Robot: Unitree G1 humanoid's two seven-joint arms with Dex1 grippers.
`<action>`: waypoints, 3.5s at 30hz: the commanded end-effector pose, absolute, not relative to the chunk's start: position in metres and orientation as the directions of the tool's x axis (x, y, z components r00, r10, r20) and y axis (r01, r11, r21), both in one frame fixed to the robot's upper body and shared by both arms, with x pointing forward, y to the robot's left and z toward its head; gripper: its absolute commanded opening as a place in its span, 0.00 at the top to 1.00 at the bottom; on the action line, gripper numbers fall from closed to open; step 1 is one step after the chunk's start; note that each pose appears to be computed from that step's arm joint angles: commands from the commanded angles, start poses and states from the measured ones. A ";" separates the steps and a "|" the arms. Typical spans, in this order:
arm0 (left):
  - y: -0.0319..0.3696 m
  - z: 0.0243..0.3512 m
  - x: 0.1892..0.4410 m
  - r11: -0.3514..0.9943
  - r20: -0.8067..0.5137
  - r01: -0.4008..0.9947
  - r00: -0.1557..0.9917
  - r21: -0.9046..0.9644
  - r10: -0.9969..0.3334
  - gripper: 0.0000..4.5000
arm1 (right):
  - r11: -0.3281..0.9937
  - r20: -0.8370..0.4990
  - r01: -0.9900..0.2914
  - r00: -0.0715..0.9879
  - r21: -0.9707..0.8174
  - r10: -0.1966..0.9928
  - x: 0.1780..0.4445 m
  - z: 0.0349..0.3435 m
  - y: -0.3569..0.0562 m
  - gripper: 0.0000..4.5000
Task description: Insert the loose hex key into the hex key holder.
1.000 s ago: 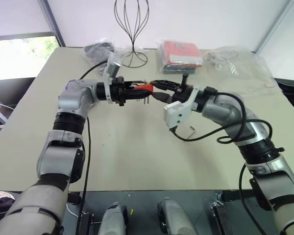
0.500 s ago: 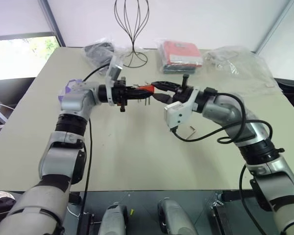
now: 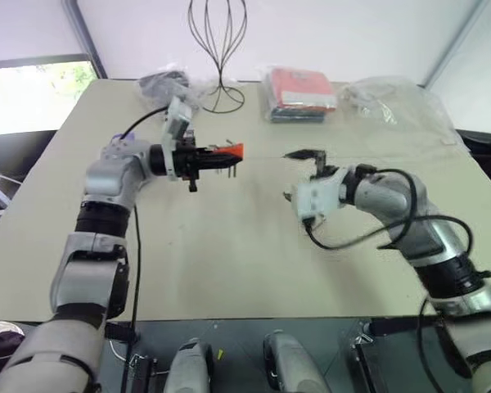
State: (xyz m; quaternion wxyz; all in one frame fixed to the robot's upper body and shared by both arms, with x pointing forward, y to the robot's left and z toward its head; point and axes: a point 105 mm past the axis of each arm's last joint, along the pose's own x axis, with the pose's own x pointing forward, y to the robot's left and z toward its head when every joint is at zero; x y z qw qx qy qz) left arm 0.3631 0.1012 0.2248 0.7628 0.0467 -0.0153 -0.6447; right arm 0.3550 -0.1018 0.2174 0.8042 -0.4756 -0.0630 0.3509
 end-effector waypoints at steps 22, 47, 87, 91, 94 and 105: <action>0.058 0.199 0.336 0.171 0.088 0.980 0.162 0.100 -0.983 1.00 | 0.996 -0.547 0.018 0.836 0.090 0.034 0.349 0.145 -0.175 0.01; 0.057 0.186 0.334 0.227 0.082 0.969 0.220 0.094 -0.972 1.00 | 0.984 -0.723 0.108 0.691 0.139 0.027 0.312 0.099 -0.142 0.76; 0.054 0.181 0.344 0.251 0.069 0.963 0.245 0.102 -0.967 1.00 | 0.439 -0.454 -0.737 0.668 -0.514 0.590 0.338 0.193 -0.140 0.33; 0.054 0.183 0.345 0.251 0.067 0.962 0.245 0.107 -0.967 1.00 | 0.390 -0.484 -0.797 0.595 -0.462 0.642 0.337 0.182 -0.123 0.33; 0.056 0.184 0.345 0.254 0.063 0.961 0.249 0.110 -0.967 1.00 | 0.300 -0.545 -0.844 0.521 -0.444 0.657 0.334 0.169 -0.114 0.33; 0.059 0.183 0.342 0.274 0.067 0.955 0.268 0.110 -0.961 1.00 | 0.295 -0.678 -0.888 0.459 -0.352 0.573 0.373 0.154 -0.125 0.33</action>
